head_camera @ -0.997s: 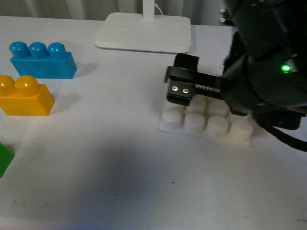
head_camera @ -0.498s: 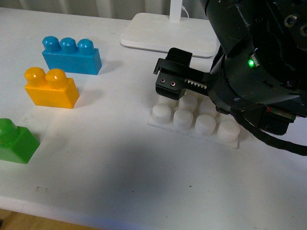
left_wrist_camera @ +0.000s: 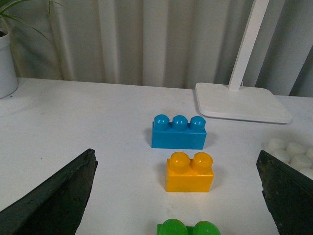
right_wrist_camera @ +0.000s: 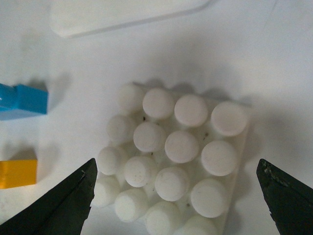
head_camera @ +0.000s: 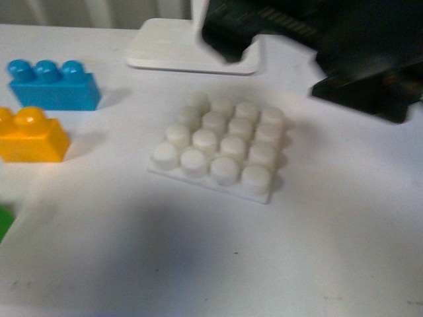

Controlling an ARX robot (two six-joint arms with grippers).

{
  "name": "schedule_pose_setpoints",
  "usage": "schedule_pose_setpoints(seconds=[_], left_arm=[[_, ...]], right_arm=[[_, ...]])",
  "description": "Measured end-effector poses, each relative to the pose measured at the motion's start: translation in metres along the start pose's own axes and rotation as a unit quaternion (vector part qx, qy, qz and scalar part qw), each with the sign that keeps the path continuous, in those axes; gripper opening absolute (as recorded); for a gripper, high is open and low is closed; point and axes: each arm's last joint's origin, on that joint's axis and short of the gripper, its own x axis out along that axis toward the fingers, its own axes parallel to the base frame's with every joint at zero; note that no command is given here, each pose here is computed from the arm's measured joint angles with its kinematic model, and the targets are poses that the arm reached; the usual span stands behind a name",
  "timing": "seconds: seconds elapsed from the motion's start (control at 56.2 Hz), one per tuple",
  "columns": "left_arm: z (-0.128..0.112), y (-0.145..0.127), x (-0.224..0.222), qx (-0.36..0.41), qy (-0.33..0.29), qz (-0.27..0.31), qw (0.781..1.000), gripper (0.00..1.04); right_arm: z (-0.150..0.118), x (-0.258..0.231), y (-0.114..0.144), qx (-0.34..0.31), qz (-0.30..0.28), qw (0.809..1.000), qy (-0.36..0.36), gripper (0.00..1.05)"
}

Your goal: Insert yellow block into base center

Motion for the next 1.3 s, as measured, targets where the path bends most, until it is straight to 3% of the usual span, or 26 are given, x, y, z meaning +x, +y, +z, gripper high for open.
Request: schedule_pose_setpoints(seconds=[0.196, 0.392, 0.605, 0.801, 0.943, 1.299], left_arm=[[0.000, 0.000, 0.000, 0.000, 0.000, 0.000, 1.000, 0.98], [0.000, 0.000, 0.000, 0.000, 0.000, 0.000, 1.000, 0.98], [0.000, 0.000, 0.000, 0.000, 0.000, 0.000, 1.000, 0.98], [0.000, 0.000, 0.000, 0.000, 0.000, 0.000, 1.000, 0.98], [0.000, 0.000, 0.000, 0.000, 0.000, 0.000, 1.000, 0.98], [0.000, 0.000, 0.000, 0.000, 0.000, 0.000, 1.000, 0.98]], right_arm=[[0.018, -0.053, -0.026, -0.049, 0.040, 0.995, -0.071, 0.96], [0.018, -0.109, -0.076, -0.087, 0.036, 0.981, -0.167, 0.96], [-0.010, -0.164, -0.120, -0.105, -0.002, 0.953, -0.283, 0.96], [-0.024, -0.176, -0.131, -0.093, -0.024, 0.940, -0.327, 0.96], [-0.037, -0.167, -0.129, -0.138, -0.104, 0.911, -0.376, 0.73], [-0.073, -0.150, -0.142, -0.163, -0.117, 0.907, -0.370, 0.10]])
